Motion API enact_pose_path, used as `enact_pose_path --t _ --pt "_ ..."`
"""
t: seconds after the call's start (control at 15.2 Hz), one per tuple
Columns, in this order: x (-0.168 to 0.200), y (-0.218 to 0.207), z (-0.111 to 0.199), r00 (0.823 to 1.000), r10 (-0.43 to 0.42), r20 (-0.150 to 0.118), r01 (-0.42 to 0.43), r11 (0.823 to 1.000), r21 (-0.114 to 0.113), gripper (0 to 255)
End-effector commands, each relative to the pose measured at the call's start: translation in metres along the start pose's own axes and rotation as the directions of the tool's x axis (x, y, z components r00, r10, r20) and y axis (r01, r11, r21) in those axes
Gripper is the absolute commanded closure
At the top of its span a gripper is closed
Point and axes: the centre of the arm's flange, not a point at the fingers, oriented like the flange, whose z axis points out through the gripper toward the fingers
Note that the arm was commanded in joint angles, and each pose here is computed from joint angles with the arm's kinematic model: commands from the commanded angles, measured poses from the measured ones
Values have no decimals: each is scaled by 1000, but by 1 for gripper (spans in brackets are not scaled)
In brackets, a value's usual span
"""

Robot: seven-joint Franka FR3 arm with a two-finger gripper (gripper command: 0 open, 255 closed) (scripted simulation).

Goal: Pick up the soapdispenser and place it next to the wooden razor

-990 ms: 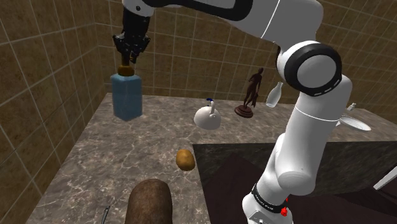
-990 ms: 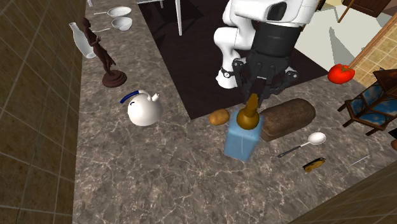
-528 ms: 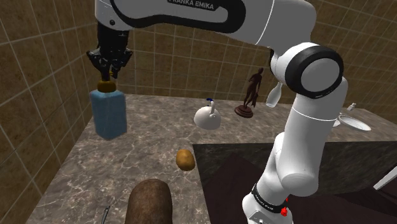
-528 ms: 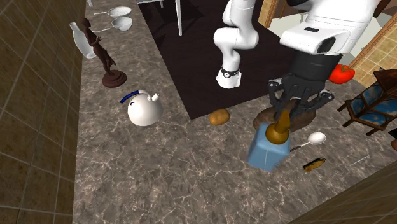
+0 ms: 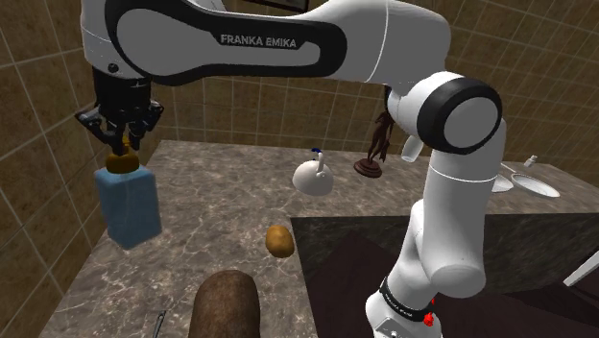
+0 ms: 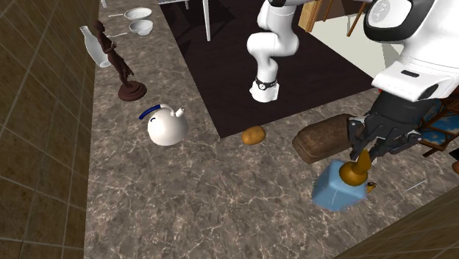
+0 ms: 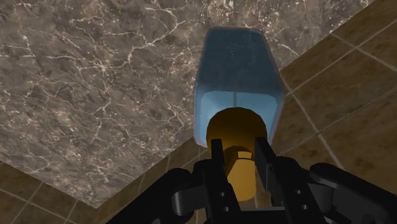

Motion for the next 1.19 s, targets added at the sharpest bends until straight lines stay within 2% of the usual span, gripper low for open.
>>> enact_pose_path --t 0.0,0.59,1.12 --pt "-9 -25 10 1000 1 -2 -1 1000 0 255" --pt "-30 -131 56 1000 1 -2 -1 1000 0 255" --pt "-42 -132 96 1000 1 -2 -1 1000 0 255"
